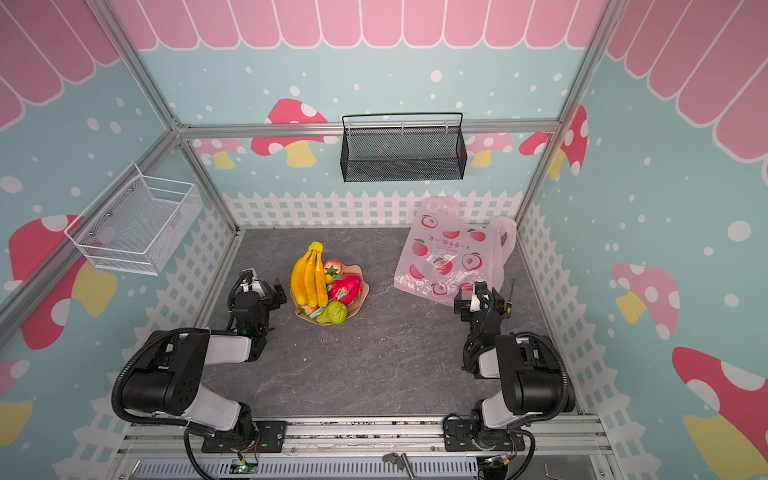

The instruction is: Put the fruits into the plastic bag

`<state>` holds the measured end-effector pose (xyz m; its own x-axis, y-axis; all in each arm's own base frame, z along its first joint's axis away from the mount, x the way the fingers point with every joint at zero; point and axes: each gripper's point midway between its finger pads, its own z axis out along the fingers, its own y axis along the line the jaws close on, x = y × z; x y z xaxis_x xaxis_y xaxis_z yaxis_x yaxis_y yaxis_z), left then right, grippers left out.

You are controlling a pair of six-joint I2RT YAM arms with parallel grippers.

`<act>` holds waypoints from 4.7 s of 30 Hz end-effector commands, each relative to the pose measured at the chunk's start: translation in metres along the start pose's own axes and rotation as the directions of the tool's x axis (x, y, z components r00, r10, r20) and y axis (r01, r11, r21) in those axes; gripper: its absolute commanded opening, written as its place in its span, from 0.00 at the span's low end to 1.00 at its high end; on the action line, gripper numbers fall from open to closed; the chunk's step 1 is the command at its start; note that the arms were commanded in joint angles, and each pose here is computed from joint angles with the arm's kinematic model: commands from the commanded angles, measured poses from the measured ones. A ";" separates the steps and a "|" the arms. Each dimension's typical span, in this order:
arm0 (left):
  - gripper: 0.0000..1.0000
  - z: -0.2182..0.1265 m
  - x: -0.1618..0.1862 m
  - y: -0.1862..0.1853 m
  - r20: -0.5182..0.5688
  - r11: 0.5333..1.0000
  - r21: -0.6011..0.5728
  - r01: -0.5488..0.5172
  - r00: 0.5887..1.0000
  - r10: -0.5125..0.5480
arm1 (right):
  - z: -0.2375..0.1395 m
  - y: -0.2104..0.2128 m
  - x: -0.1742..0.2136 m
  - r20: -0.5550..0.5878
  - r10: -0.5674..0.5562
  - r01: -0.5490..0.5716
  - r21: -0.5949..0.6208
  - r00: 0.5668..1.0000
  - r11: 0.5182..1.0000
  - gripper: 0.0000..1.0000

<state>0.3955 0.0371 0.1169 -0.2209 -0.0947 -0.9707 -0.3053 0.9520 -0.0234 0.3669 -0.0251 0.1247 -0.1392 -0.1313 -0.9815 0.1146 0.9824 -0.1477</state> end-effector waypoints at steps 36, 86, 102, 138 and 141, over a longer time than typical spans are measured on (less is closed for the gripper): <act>1.00 -0.002 -0.002 0.001 0.012 1.000 -0.005 0.010 1.000 -0.010 | 0.001 0.001 -0.009 0.033 -0.005 0.005 -0.002 0.999 1.000 0.97; 0.99 -0.195 -0.122 -0.163 -0.542 0.690 0.567 0.450 0.834 -0.099 | 0.014 -0.019 0.016 -0.690 0.464 -0.583 0.075 0.556 0.809 0.95; 0.99 -0.198 -0.122 -0.160 -0.549 0.690 0.559 0.460 0.829 -0.108 | 0.010 0.002 0.060 -0.731 0.515 -0.667 0.112 0.447 0.737 0.56; 0.98 -0.188 -0.118 -0.210 -0.562 0.706 0.573 0.415 0.827 -0.030 | -0.118 0.207 -0.105 -0.826 0.475 -0.883 -0.058 0.304 0.465 0.69; 0.98 -0.192 -0.116 -0.218 -0.565 0.704 0.579 0.411 0.825 -0.017 | -0.118 0.192 -0.145 -0.774 0.442 -0.823 -0.173 0.453 0.540 0.75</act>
<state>0.3071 -0.2106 0.2672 -0.7190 -0.2354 -0.6540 0.2345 0.8035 -0.5471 0.2990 0.2153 0.2379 -0.7902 0.5345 -0.2999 0.0555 0.5498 0.8335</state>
